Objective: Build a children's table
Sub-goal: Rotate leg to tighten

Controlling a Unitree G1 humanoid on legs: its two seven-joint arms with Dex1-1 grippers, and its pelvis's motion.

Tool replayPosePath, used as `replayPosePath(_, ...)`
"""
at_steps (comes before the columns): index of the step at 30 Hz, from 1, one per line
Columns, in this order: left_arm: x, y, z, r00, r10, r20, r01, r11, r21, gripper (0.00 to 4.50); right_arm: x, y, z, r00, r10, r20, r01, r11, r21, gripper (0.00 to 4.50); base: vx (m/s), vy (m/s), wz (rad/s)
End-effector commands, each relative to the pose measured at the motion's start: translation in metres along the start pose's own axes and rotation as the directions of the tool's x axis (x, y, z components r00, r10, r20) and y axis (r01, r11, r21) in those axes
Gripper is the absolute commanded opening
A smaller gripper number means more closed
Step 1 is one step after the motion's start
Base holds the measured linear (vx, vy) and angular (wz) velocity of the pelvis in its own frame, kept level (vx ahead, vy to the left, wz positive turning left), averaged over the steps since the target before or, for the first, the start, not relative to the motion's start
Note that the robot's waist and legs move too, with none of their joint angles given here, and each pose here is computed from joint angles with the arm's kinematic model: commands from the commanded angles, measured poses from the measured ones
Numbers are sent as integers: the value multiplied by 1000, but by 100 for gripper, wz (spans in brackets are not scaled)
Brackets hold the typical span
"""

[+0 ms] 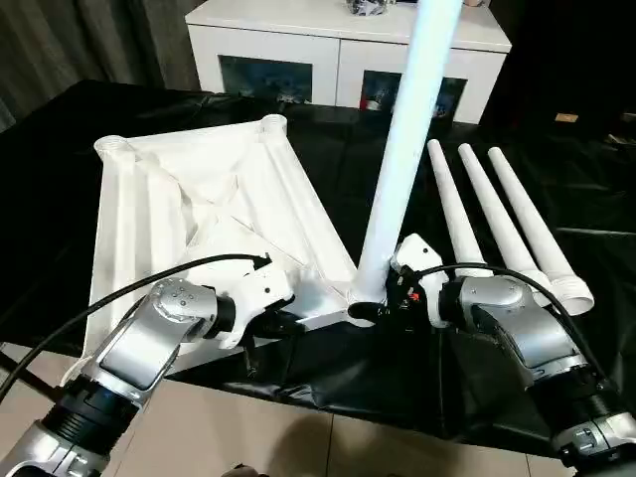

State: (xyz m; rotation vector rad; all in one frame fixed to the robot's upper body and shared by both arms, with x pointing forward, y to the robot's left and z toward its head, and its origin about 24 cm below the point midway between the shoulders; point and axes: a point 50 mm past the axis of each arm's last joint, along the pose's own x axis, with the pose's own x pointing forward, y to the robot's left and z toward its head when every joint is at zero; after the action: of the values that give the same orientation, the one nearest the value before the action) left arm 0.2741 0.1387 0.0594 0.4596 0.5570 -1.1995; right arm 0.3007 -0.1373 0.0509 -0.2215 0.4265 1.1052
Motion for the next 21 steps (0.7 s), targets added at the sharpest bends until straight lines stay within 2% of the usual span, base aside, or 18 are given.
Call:
replayPosePath(1, 1, -7, 9, 997, -56, 44, 55, 998, 31, 0, -2, -1, 0, 1000, 4, 28, -5, 1000, 29, 274, 0, 0, 0)
replayPosePath(5, 3, -7, 9, 997, -45, 55, 44, 999, 18, 0, 0, 0, -2, 999, -4, 40, 2, 998, 60, 273, 0, 0, 0)
replayPosePath(8, 16, 0, 12, 995, 65, 77, -62, 997, -42, 0, 12, 5, -5, 996, -50, 74, 41, 991, 125, 273, 0, 0, 0)
replayPosePath(10, 26, 4, 14, 987, 137, 87, -129, 988, -87, 0, 23, 5, -5, 983, -158, 94, 140, 975, 174, 273, 0, 0, 0)
replayPosePath(11, 37, 7, 16, 976, 202, 84, -190, 973, -131, 0, 33, 5, -6, 961, -259, 97, 230, 944, 236, 272, 0, 0, 0)
replayPosePath(12, 37, 7, 16, 976, 202, 84, -190, 973, -131, 0, 33, 5, -6, 961, -259, 97, 230, 944, 236, 272, 0, 0, 0)
replayPosePath(14, 47, 8, 19, 968, 242, 72, -229, 962, -151, 0, 42, 3, -7, 928, -363, 84, 326, 900, 288, 272, 0, 0, 0)
replayPosePath(17, 66, 12, 26, 939, 341, 47, -323, 921, -219, 0, 56, 0, -8, 838, -546, 27, 500, 785, 366, 272, 0, 0, 0)
replayPosePath(18, 68, 13, 27, 934, 355, 41, -337, 914, -228, 0, 57, 0, -8, 824, -566, 19, 520, 769, 372, 272, 0, 0, 0)
replayPosePath(19, 76, 17, 30, 906, 424, 7, -408, 876, -257, 0, 63, -4, -6, 748, -664, -17, 615, 682, 397, 272, 0, 0, 0)
replayPosePath(20, 80, 21, 32, 879, 477, -19, -466, 849, -250, 0, 69, -4, -1, 718, -696, -19, 637, 647, 419, 272, 0, 0, 0)
replayPosePath(21, 81, 22, 32, 868, 495, -29, -486, 839, -243, 0, 71, -4, 1, 709, -705, -17, 642, 635, 428, 272, 0, 0, 0)
